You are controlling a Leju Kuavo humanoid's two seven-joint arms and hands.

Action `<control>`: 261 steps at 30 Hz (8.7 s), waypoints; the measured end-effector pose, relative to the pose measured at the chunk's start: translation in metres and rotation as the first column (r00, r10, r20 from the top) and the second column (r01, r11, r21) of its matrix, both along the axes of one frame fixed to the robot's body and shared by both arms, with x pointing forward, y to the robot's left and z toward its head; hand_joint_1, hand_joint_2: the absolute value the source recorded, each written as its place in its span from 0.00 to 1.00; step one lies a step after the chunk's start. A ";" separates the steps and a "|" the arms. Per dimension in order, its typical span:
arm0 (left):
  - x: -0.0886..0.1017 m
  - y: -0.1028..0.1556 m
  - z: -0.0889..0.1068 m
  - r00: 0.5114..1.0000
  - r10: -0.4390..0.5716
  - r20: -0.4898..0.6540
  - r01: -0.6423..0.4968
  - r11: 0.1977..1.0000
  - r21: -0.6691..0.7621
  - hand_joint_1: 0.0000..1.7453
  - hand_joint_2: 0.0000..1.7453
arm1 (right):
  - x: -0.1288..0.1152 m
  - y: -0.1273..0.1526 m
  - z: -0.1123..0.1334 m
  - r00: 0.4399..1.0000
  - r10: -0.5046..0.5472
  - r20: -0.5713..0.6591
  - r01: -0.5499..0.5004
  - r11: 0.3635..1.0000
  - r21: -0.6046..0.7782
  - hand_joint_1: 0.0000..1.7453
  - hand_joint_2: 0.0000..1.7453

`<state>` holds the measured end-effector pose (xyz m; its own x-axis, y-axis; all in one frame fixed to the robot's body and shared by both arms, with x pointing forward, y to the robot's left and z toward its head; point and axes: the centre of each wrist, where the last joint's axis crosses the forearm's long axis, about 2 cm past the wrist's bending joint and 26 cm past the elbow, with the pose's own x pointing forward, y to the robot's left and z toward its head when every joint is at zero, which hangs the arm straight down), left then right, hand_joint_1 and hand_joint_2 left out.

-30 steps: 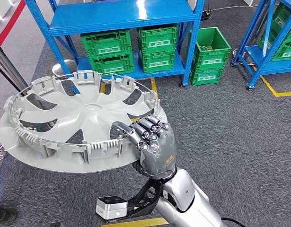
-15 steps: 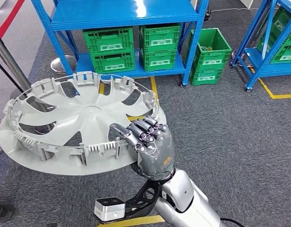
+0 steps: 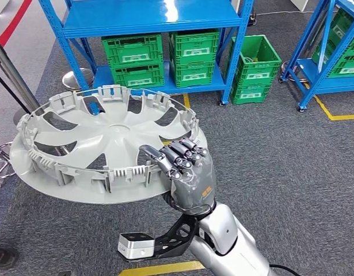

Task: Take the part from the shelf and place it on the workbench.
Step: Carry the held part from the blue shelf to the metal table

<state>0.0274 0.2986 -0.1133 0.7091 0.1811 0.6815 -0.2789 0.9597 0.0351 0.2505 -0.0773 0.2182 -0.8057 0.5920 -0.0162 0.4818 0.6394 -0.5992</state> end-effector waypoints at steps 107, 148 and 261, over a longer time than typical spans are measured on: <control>0.001 0.012 0.000 0.997 -0.078 -0.005 0.078 0.997 0.008 0.00 0.00 | 0.013 0.004 -0.006 0.994 0.050 -0.102 -0.044 0.997 0.060 1.00 1.00; -0.002 0.016 0.000 0.995 -0.099 -0.007 0.099 0.995 0.007 0.00 0.00 | 0.013 0.003 -0.007 0.995 0.026 -0.099 -0.020 0.998 0.055 1.00 1.00; -0.004 0.023 0.000 0.979 -0.203 -0.032 0.204 0.979 0.015 0.00 0.00 | 0.016 0.002 -0.006 0.996 -0.028 -0.087 0.030 0.999 0.022 1.00 1.00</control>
